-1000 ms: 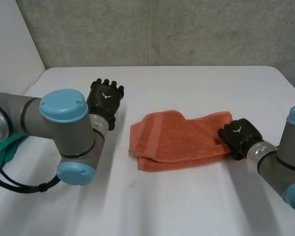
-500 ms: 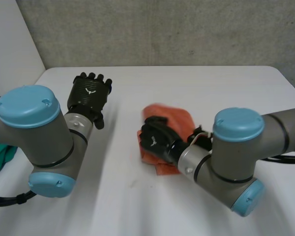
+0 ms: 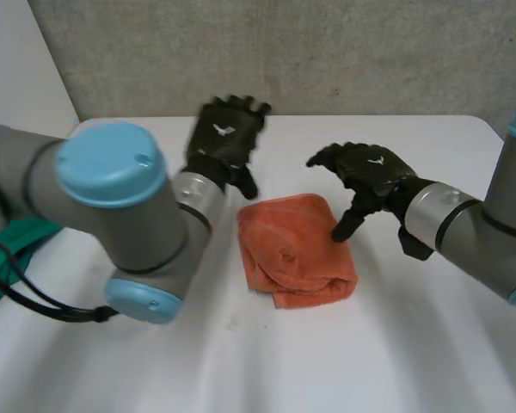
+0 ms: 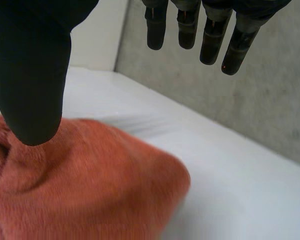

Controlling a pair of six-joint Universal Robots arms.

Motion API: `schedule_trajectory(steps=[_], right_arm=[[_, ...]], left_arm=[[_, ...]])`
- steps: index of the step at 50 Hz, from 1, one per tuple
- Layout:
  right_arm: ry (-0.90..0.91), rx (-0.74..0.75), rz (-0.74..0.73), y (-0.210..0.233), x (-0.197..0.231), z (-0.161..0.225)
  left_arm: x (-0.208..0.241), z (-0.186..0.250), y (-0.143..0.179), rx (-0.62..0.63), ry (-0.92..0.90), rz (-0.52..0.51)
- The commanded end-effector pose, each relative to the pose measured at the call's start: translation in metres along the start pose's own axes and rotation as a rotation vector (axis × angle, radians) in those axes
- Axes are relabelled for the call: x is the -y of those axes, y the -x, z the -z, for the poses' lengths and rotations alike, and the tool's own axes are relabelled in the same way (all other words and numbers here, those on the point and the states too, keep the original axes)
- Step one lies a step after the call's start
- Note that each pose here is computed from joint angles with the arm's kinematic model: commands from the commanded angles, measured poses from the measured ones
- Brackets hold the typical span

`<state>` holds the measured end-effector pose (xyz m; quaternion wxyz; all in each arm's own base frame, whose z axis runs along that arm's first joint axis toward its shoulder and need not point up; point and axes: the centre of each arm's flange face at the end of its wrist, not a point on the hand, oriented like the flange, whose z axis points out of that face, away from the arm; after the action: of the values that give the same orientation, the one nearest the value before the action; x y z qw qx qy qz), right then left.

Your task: Fold the laundry.

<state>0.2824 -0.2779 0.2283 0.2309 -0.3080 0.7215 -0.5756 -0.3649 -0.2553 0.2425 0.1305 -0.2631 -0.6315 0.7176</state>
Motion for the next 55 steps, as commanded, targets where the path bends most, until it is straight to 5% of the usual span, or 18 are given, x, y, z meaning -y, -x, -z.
schedule_trajectory(steps=[1, 9, 18, 33, 44, 55], right_arm=[[0.117, -0.015, -0.052, -0.019, -0.025, -0.026], [0.252, 0.016, -0.075, -0.02, -0.069, -0.052], [0.313, 0.011, 0.045, -0.022, -0.085, -0.054], [0.194, -0.058, 0.132, -0.025, -0.038, -0.029], [0.176, -0.259, -0.135, -0.069, -0.041, 0.019], [0.325, -0.152, -0.267, -0.044, -0.09, 0.028]], left_arm=[[-0.041, -0.001, -0.042, -0.124, 0.142, 0.038], [-0.102, 0.008, -0.044, -0.112, 0.408, -0.014], [-0.112, 0.02, -0.036, -0.114, 0.519, -0.074], [-0.034, 0.025, -0.034, -0.119, 0.316, -0.095], [0.002, 0.045, 0.004, -0.024, 0.203, -0.064], [-0.018, 0.069, 0.019, 0.019, 0.237, -0.047]])
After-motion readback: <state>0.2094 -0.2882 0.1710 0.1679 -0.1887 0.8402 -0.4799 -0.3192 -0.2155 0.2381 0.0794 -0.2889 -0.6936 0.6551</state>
